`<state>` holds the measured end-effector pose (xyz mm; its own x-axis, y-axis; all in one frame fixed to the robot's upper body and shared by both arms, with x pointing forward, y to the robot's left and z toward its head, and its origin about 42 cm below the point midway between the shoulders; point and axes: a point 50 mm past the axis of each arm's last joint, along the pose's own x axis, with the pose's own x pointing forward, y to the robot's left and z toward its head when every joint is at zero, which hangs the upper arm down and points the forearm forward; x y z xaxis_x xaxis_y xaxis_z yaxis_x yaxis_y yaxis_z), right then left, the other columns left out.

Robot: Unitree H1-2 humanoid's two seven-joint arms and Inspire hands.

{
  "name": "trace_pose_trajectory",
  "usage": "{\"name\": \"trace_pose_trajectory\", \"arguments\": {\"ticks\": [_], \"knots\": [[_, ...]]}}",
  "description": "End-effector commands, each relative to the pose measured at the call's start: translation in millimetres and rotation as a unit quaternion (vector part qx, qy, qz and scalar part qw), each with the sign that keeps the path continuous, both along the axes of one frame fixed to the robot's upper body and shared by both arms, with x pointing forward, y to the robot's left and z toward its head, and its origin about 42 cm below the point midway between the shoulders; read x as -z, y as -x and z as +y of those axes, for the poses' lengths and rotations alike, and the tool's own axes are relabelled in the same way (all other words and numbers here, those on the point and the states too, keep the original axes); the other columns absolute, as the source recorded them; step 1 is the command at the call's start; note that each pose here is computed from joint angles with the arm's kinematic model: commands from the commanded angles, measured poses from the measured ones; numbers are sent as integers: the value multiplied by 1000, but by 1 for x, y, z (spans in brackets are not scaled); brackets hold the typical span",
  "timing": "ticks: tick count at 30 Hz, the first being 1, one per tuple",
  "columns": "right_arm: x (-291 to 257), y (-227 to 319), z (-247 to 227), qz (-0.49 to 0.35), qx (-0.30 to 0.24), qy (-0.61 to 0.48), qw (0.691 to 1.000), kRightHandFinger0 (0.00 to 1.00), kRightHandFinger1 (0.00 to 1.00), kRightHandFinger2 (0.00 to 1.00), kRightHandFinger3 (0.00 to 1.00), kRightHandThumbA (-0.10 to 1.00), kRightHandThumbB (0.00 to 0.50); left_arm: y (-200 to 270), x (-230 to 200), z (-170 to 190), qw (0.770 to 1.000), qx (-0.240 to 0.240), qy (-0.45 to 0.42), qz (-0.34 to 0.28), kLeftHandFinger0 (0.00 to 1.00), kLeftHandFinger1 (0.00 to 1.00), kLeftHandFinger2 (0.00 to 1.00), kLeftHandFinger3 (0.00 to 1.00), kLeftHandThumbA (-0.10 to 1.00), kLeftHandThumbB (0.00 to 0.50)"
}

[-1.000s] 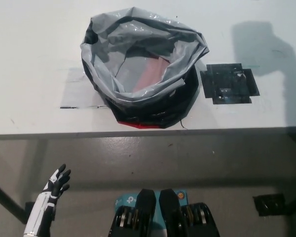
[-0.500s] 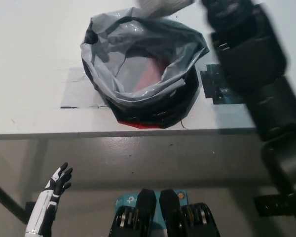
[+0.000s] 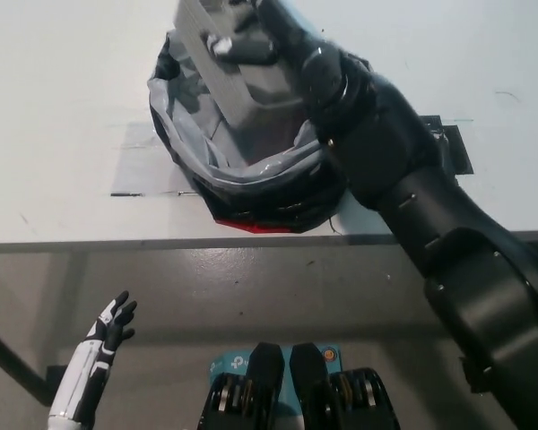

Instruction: Use the right hand to pick up a small rectangular container and put it into a plastic bag and lift the bag

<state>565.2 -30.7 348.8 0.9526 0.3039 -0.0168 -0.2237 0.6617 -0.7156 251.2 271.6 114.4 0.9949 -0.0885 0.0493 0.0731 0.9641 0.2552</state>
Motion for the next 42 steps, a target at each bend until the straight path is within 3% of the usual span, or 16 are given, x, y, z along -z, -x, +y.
{"name": "trace_pose_trajectory", "arguments": {"ticks": [1, 7, 10, 11, 12, 13, 14, 15, 16, 18, 21, 24, 26, 33, 40, 42], "knots": [[-14, -4, -5, -85, -17, 4, 996, 0, 351, 811, 893, -100, 195, -3, -13, -1, 1000, 14, -15, -23, 968, 1000, 1000, 1000, 1000, 169], [14, -5, -21, -84, -17, 20, 996, 0, 394, 841, 976, -100, 174, -4, -15, 0, 999, 16, -18, -25, 972, 1000, 1000, 1000, 1000, 129], [26, -4, -26, -75, -23, 28, 997, 33, 507, 898, 1000, -100, 163, -4, -14, 0, 999, 17, -16, -23, 960, 1000, 1000, 1000, 1000, 138], [27, -4, -26, -73, -28, 37, 996, 112, 587, 983, 1000, -100, 179, -4, -14, 0, 999, 17, -16, -25, 957, 1000, 1000, 1000, 1000, 134], [29, -5, -27, -56, -43, 53, 996, 263, 724, 1000, 1000, -58, 222, -5, -15, 0, 999, 18, -17, -27, 957, 1000, 1000, 1000, 1000, 133], [30, -5, -27, -52, -46, 56, 996, 318, 677, 983, 1000, -22, 223, -5, -15, 0, 999, 18, -17, -28, 956, 1000, 1000, 1000, 1000, 133], [30, -5, -29, -45, -64, 60, 995, 717, 956, 1000, 1000, 98, 288, -6, -16, 0, 999, 19, -17, -28, 958, 1000, 1000, 1000, 1000, 139], [30, -5, -30, -41, -76, 63, 994, 844, 1000, 1000, 1000, 131, 280, -7, -17, 0, 999, 19, -18, -28, 958, 1000, 1000, 1000, 1000, 139], [29, -5, -31, -39, -81, 68, 994, 981, 1000, 1000, 1000, 191, 327, -8, -17, 0, 999, 20, -18, -28, 960, 1000, 1000, 1000, 1000, 146], [27, -6, -33, -35, -93, 82, 992, 1000, 1000, 1000, 1000, 308, 345, -9, -18, 0, 999, 22, -19, -30, 961, 1000, 1000, 1000, 1000, 146], [22, -6, -36, -44, -102, 91, 990, 1000, 1000, 1000, 1000, 363, 365, -12, -21, 0, 999, 24, -21, -33, 952, 1000, 1000, 1000, 1000, 144], [18, -7, -38, -52, -108, 119, 986, 1000, 1000, 1000, 1000, 516, 386, -14, -23, 0, 999, 25, -23, -34, 938, 1000, 1000, 1000, 1000, 148], [15, -8, -40, -59, -109, 129, 984, 1000, 1000, 1000, 1000, 556, 413, -16, -24, 0, 999, 27, -26, -36, 946, 1000, 1000, 1000, 1000, 148], [5, -9, -48, -98, -115, 133, 980, 1000, 1000, 1000, 1000, 624, 478, -20, -27, -2, 998, 30, -31, -40, 956, 1000, 1000, 1000, 1000, 141], [-20, -10, -52, -138, -121, 117, 976, 1000, 1000, 1000, 1000, 651, 460, -24, -29, -2, 998, 34, -32, -44, 928, 1000, 1000, 1000, 1000, 111], [-31, -8, -52, -152, -130, 118, 973, 1000, 1000, 1000, 1000, 718, 448, -25, -29, -3, 998, 36, -32, -45, 922, 1000, 1000, 1000, 1000, 117]]}}
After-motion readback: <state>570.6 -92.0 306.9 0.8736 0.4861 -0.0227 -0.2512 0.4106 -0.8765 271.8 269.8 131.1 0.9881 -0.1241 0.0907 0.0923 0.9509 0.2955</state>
